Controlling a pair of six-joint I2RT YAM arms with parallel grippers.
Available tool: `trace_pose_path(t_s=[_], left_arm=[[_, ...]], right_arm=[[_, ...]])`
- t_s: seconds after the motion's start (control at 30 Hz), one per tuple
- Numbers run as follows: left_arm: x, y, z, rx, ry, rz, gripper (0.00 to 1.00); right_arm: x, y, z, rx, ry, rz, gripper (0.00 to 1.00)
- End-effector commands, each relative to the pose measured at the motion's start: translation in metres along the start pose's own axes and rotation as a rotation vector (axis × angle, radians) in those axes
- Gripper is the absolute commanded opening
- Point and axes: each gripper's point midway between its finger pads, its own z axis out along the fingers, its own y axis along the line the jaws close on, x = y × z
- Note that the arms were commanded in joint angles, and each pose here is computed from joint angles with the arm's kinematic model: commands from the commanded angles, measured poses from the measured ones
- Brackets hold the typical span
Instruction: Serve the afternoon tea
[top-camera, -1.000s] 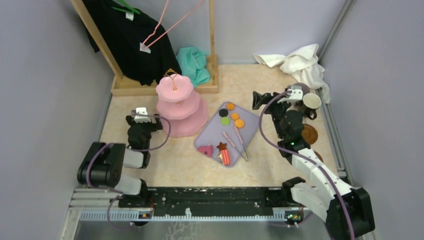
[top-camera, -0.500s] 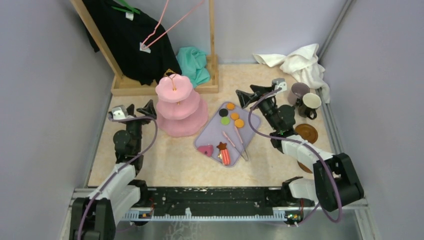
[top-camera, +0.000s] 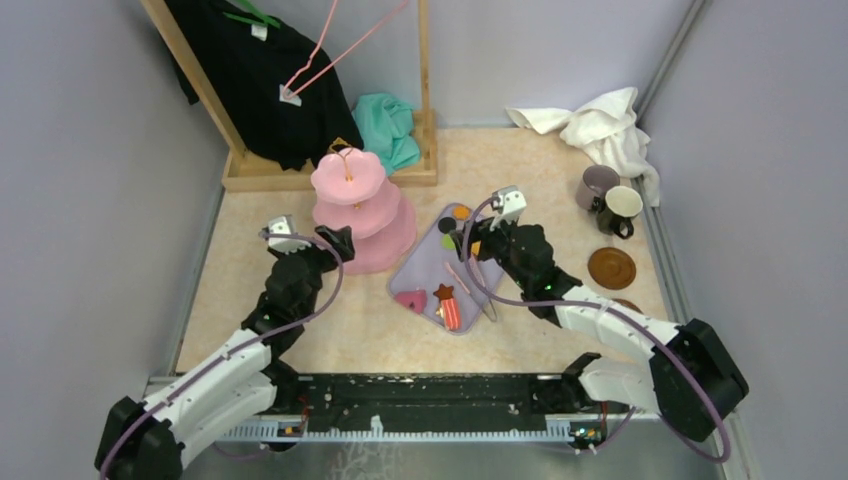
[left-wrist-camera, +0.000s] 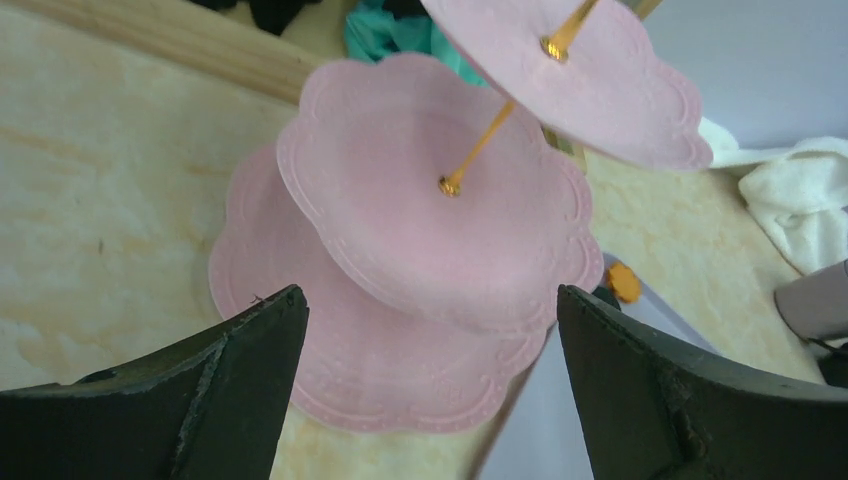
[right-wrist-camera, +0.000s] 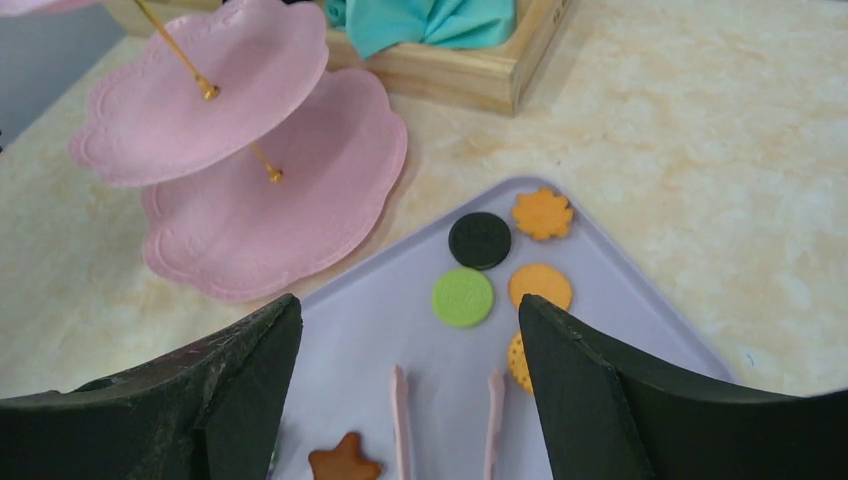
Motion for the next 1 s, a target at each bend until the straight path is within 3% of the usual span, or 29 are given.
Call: trace_pose_path(t_s=[0.0, 0.23, 0.43, 0.97], left_arm=[[0.014, 0.008, -0.015, -0.167, 0.013, -0.022, 0.99], [0.060, -0.025, -0.036, -0.103, 0.122, 0.032, 0.99], [0.088, -0.030, -0.054, -0.078, 0.162, 0.054, 0.99], [0.095, -0.013, -0.067, -0.098, 0.160, -0.079, 0.99]], right_arm=[[0.024, -0.003, -0.018, 0.084, 0.093, -0.065, 0.80], [0.070, 0.000, -0.043, 0.101, 0.213, -0.062, 0.80], [0.100, -0.002, -0.061, 0.102, 0.308, -0.068, 0.80], [0.138, -0.007, -0.062, 0.115, 0.437, -0.097, 0.80]])
